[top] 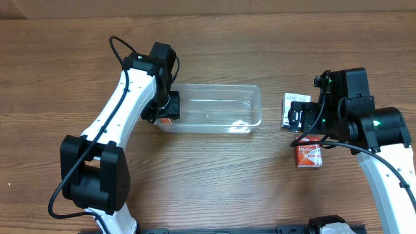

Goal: Pack container

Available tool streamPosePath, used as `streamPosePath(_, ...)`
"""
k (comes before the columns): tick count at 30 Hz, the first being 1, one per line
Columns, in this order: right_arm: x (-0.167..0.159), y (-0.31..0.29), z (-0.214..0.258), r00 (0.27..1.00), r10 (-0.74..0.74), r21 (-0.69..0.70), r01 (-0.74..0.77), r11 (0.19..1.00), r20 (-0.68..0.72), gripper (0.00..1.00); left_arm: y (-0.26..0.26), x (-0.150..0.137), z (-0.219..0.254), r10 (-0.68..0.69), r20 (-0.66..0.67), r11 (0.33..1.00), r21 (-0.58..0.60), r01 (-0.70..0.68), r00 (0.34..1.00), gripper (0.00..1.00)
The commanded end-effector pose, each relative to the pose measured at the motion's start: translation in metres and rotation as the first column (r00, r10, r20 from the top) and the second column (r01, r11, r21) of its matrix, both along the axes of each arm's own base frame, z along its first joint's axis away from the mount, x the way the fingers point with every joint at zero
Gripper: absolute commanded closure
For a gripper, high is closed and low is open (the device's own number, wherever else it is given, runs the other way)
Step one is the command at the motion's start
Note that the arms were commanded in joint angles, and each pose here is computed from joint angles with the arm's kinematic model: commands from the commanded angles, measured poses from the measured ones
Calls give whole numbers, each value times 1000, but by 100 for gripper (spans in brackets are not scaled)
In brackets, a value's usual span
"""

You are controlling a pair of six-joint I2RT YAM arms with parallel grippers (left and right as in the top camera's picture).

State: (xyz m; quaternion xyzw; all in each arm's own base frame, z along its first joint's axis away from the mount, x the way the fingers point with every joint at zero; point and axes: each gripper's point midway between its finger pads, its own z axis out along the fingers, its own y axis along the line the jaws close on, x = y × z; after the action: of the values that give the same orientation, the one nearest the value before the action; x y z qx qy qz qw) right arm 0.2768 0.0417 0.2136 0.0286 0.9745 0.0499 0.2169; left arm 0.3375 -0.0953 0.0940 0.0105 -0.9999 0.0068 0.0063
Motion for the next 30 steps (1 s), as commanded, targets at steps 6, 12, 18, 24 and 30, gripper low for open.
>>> streamPosePath(6,4,-1,13,999,-7,-2,7,1000,40,0,-4,11,17,-6,42,1000,-11,7,999,35)
streamPosePath(12,4,-1,13,999,-6,-2,6,1000,40,0,1,34,60,-13,148,1000,26,9,989,26)
streamPosePath(18,1,0,11,1000,-5,1,5,1000,28,0,9,48,113,-14,254,998,61,-2,967,0)
streamPosePath(24,8,6,15,999,-16,42,14,999,45,0,11,45,177,-10,407,1000,26,0,913,0)
streamPosePath(30,58,11,48,993,-31,51,25,998,111,0,39,22,234,68,545,998,-25,-65,836,0)
